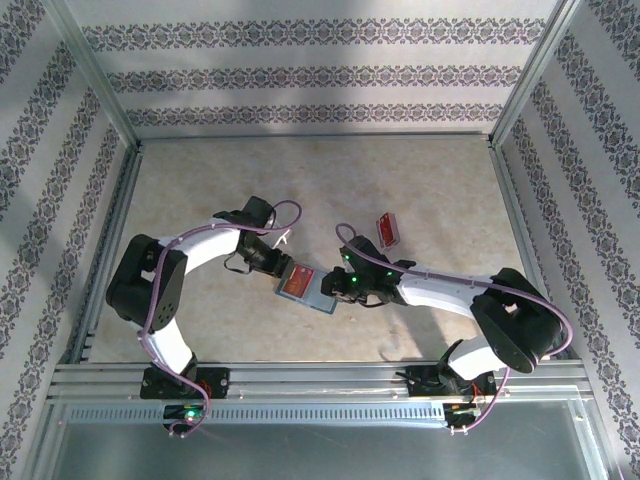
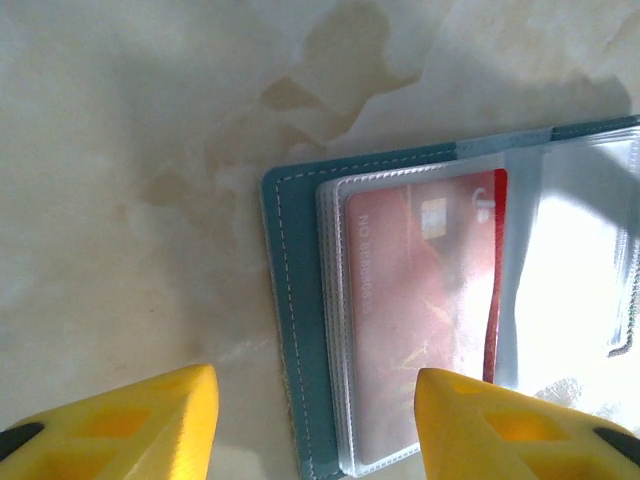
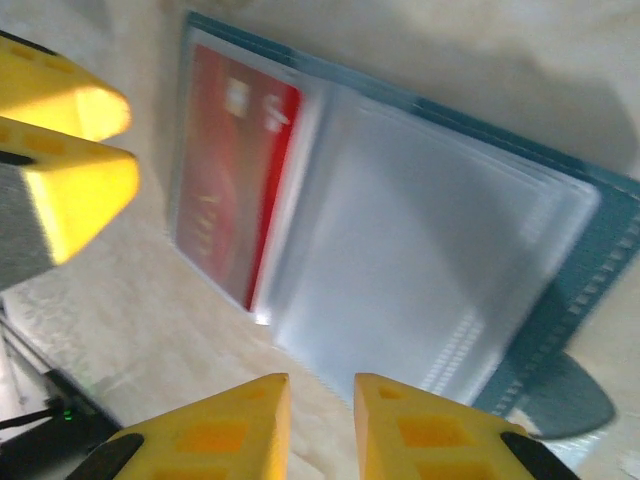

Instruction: Put the credit cards into the card holder

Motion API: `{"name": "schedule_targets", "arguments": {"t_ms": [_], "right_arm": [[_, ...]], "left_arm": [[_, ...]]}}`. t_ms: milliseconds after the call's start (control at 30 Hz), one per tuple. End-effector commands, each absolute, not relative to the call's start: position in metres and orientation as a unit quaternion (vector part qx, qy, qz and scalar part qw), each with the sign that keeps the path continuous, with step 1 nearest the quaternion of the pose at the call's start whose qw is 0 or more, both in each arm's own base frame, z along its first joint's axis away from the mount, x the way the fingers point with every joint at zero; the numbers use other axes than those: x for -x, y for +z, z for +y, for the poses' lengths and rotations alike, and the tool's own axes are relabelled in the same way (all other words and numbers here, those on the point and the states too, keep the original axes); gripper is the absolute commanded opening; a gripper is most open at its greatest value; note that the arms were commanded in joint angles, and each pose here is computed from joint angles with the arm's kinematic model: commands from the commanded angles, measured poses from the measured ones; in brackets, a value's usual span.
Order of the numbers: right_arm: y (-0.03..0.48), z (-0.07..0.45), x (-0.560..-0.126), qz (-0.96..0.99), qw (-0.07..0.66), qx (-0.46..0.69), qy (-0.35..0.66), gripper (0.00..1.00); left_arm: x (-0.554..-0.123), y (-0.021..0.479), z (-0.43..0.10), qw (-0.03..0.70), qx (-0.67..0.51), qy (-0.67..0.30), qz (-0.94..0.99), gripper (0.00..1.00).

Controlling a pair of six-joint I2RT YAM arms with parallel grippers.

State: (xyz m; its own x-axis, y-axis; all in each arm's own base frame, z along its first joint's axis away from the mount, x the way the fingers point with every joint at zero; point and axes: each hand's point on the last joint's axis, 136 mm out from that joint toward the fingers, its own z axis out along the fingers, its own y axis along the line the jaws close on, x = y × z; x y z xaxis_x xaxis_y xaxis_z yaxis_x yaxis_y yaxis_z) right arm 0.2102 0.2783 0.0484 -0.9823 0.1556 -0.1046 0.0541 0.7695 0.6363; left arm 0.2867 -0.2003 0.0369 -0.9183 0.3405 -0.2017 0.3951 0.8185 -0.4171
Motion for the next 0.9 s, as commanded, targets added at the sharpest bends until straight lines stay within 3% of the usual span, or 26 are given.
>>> {"name": "schedule_targets", "arguments": {"t_ms": [0,867], "right_arm": [[0.029,0.265,-0.203,0.95,0.071,-0.064,0.298,0.24],[-0.01,0.263,-0.206,0.961,0.048,-0.062,0.266,0.17]], "left_arm": [[-0.281,0.026,-0.204,0.031,-0.161,-0.254,0.953,0.55],[-0.261,0.026,-0.234,-0.036,-0.091,-0.347,0.933,0.49]]}}
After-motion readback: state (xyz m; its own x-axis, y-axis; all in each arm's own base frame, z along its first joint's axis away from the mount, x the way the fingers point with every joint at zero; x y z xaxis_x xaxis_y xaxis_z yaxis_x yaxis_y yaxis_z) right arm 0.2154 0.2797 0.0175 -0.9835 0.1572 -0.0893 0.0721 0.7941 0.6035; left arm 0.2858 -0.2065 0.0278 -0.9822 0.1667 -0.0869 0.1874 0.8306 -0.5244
